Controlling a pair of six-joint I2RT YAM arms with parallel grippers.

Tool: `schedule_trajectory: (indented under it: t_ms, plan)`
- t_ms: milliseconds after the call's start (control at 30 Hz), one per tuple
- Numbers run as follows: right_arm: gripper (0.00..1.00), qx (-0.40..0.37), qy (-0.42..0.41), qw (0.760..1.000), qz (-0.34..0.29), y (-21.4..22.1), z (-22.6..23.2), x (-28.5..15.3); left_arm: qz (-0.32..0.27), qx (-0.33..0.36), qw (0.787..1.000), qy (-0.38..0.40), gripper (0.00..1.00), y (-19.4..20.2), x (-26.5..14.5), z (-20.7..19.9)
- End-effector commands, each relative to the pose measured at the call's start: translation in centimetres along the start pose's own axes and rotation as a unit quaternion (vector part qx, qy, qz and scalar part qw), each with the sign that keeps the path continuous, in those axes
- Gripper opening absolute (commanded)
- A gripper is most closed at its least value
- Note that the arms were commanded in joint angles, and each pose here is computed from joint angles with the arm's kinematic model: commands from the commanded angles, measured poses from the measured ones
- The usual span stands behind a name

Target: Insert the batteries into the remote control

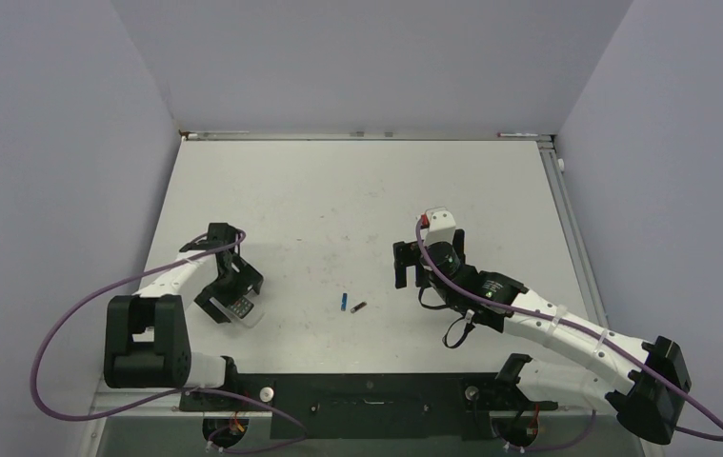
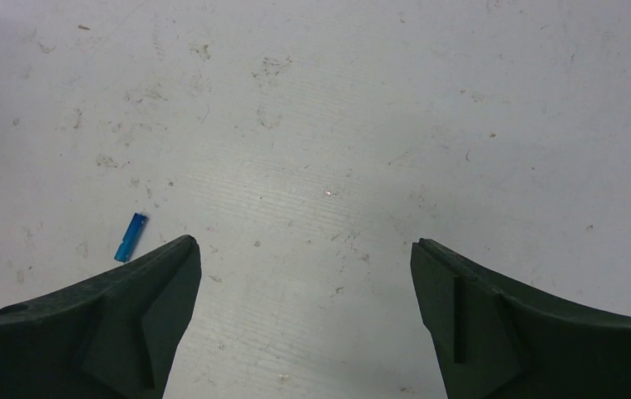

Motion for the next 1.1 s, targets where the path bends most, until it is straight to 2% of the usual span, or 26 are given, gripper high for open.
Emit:
schedule_trajectory:
  t_ms: [0,233,367,400,600,700,933,1067]
  plan:
    - [0.98,0.001,-0.004,1.0,-0.017,-0.6,0.0,-0.3,-0.023,-0.035,0.999,0.012,0.96,-1.5,-0.1,-1.1]
    - [0.98,0.001,-0.005,1.0,-0.017,-0.6,-0.1,-0.4,-0.025,-0.062,0.998,-0.002,0.96,-2.9,0.7,-0.5]
    - [0.98,0.0,-0.006,1.0,-0.016,-0.6,0.0,-0.3,-0.018,-0.07,0.997,0.005,1.0,-3.2,0.9,-0.5]
    - [0.98,0.0,-0.007,1.0,-0.016,-0.6,0.1,-0.3,-0.016,-0.071,0.997,0.006,0.94,-3.3,1.0,-0.4]
    - [0.98,0.002,-0.009,1.0,-0.014,-0.8,0.1,-0.4,-0.013,-0.079,0.997,0.017,0.76,-3.6,1.2,-0.3]
    - [0.98,0.006,-0.009,1.0,-0.013,-0.7,0.1,-0.6,-0.013,-0.08,0.996,0.024,0.64,-3.7,1.2,-0.3]
    - [0.98,0.018,-0.019,1.0,-0.009,-0.4,0.0,-1.1,-0.007,-0.077,0.996,0.05,0.3,-3.6,1.1,-0.4]
    - [0.97,0.026,-0.02,0.999,-0.005,0.0,-0.1,-1.3,0.003,-0.077,0.994,0.075,0.05,-3.3,1.0,-0.6]
Point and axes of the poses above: each gripper's point midway between its finger pads, its own x axis out along the fingers, its own z axis along the line the jaws close on, y = z × x, the point moved 9 cm from there along -x, back along the fingers, and after that the axes turned 2 degrees about -x, right-handed, at the moved point
